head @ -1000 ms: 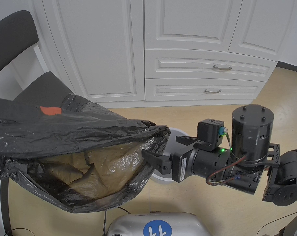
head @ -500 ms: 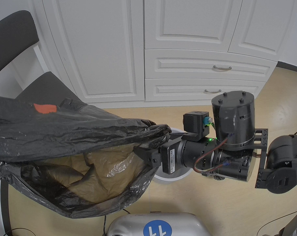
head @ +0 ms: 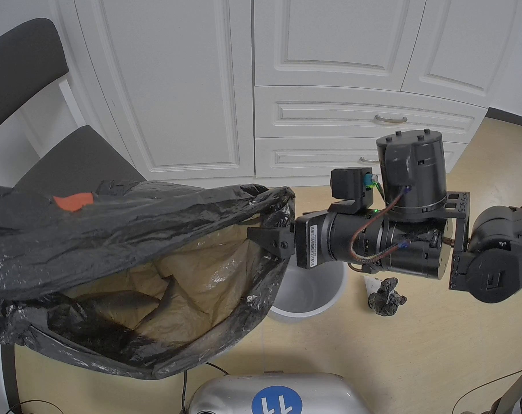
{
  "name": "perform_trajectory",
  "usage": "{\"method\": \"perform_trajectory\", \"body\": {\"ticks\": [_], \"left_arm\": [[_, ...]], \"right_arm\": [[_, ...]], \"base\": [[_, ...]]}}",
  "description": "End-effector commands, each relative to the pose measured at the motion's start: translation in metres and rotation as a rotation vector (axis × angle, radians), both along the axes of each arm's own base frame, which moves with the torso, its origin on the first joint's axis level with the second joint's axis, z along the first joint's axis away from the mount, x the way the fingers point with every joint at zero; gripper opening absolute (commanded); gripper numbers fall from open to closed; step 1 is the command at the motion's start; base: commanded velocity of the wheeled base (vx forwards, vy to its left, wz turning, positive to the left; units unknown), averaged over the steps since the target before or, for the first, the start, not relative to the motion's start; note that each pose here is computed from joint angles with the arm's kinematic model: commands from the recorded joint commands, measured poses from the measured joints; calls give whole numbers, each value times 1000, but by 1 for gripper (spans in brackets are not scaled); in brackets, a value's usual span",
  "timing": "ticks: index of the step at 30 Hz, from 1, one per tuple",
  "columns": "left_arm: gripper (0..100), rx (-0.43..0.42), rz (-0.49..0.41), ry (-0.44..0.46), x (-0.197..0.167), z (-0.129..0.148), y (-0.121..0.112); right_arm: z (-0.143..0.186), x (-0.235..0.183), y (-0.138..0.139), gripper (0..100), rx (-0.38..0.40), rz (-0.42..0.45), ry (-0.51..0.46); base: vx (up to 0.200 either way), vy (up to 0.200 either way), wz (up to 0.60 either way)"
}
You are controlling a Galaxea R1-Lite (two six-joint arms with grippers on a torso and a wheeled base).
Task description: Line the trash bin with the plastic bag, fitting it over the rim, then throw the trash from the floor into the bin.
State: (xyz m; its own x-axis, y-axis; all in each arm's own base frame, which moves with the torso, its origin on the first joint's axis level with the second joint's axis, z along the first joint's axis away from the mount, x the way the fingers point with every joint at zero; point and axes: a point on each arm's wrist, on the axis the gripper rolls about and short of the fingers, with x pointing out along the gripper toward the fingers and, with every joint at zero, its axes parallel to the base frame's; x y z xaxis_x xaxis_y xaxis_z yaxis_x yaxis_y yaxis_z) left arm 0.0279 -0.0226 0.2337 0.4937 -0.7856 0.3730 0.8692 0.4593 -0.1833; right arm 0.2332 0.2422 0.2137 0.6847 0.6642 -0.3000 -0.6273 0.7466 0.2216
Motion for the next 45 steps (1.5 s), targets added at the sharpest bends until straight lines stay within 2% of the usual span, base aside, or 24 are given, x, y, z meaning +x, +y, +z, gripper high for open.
{"method": "perform_trajectory", "body": {"ticks": [1, 7, 16, 17, 24, 32, 37, 42, 45], "left_arm": [[0, 4, -3, 13, 1, -4, 0], [0, 10, -23, 23, 2, -5, -1], [0, 14, -32, 33, 2, -8, -2], [0, 14, -30, 33, 2, -8, -2], [0, 18, -35, 46, 2, -11, -2], [0, 34, -64, 77, 6, -12, -3], [0, 52, -43, 176, 28, 1, -10], [0, 66, -22, 250, 47, 15, -16], [0, 80, -20, 315, 69, 22, -26]], "right_arm": [[2, 3, -4, 100, 8, 0, 0], [-6, -7, 1, 100, -10, 36, 15], [-7, -16, 6, 100, -47, 84, -17], [-7, -16, 6, 0, -47, 84, -17], [-7, -20, 2, 0, -39, 83, -11], [-3, -32, -17, 0, -37, 67, -13], [6, -66, -50, 0, 9, 70, -63], [14, -85, -78, 0, 73, -10, -128], [23, -101, -97, 0, 143, -47, -152]], "base": [[0, 0, 0], [0, 0, 0], [0, 0, 0], [0, 0, 0], [0, 0, 0], [0, 0, 0], [0, 0, 0], [0, 0, 0], [0, 0, 0]]}}
